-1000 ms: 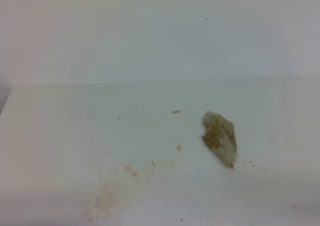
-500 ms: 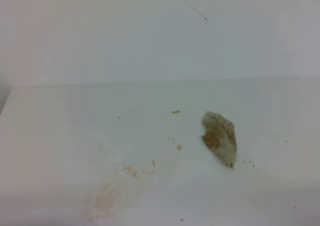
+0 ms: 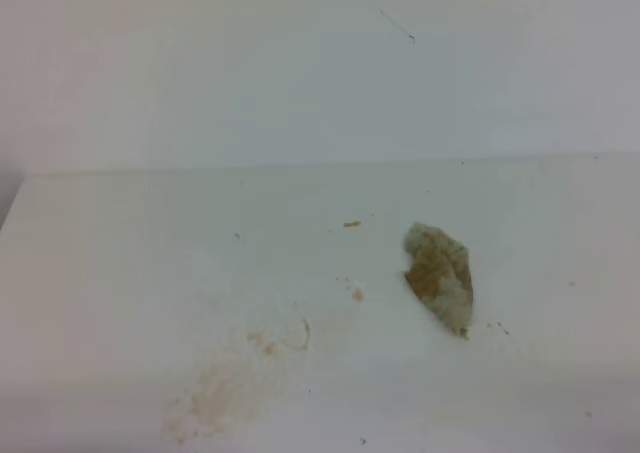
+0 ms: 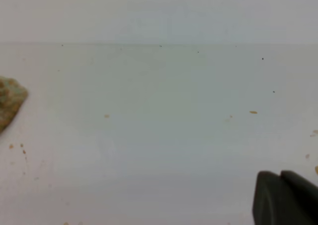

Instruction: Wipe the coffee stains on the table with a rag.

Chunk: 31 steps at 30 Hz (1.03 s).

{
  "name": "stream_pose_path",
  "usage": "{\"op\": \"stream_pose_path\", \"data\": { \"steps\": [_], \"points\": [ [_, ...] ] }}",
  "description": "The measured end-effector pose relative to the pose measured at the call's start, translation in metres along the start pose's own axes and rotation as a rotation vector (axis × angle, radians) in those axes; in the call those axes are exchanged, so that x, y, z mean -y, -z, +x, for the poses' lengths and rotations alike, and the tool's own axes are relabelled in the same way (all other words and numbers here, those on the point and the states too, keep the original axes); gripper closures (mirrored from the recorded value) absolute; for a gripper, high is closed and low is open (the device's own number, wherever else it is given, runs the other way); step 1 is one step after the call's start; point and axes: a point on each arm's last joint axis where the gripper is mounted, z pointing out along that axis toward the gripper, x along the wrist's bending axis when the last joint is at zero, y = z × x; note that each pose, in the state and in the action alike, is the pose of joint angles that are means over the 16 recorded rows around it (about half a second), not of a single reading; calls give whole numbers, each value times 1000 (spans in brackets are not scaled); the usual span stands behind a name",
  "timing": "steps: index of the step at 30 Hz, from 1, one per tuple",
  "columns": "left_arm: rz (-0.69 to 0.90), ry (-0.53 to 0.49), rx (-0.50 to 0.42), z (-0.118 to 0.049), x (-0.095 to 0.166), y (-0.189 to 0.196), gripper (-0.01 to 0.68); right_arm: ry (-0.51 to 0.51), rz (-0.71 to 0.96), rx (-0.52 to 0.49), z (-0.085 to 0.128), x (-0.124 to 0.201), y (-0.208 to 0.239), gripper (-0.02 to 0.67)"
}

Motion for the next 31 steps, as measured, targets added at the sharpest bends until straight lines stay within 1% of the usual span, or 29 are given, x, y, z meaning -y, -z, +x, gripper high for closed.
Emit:
{"op": "stream_pose_path", "data": {
  "steps": [31],
  "points": [
    [0,0,0,0,0,0,672,0,0,0,0,0,0,646]
  ]
}}
